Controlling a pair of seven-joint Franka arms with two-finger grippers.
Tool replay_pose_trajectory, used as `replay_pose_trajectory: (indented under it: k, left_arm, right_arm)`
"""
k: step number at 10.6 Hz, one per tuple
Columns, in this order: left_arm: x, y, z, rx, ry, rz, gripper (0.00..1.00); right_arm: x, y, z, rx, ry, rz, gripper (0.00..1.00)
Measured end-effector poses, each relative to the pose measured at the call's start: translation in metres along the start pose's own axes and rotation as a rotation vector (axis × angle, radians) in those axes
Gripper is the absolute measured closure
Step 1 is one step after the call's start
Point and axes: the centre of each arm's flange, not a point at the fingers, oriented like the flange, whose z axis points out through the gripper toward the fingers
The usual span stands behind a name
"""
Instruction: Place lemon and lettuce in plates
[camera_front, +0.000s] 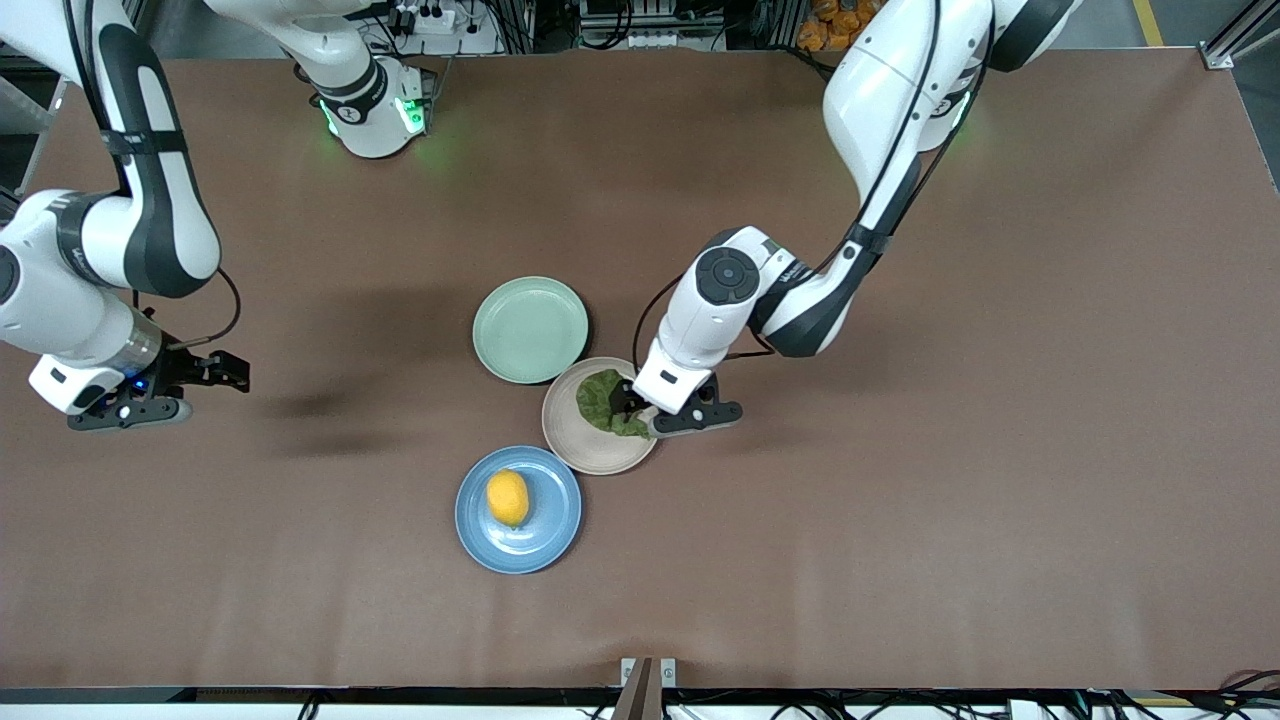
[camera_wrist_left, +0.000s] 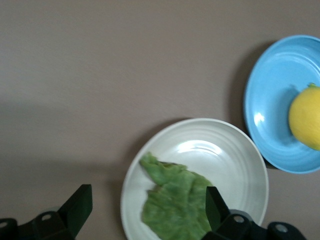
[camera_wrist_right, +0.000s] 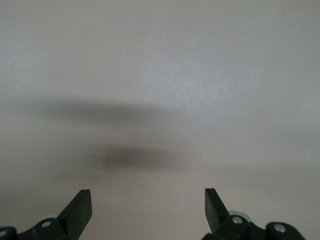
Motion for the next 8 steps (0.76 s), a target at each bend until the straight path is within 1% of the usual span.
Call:
replay_pose_trajectory:
  k: [2, 4, 6, 8]
  left_arm:
    - [0.023, -0.021, -0.020, 0.066, -0.028, 0.043, 0.00]
    - [0.048, -0.044, -0.041, 0.107, -0.044, 0.055, 0.00]
    - [0.074, -0.069, -0.064, 0.130, -0.045, 0.044, 0.00]
    - [0.092, -0.087, -0.079, 0.141, -0.041, 0.032, 0.00]
  right_arm:
    - [-0.003, -0.009, -0.016, 0.012, -0.011, 0.026, 0.00]
    - [-0.003, -0.022, -0.038, 0.011, -0.026, 0.046, 0.00]
    - [-0.001, -0.025, -0.067, 0.011, -0.022, 0.059, 0.00]
    - [0.001, -0.023, -0.103, 0.009, -0.046, 0.056, 0.00]
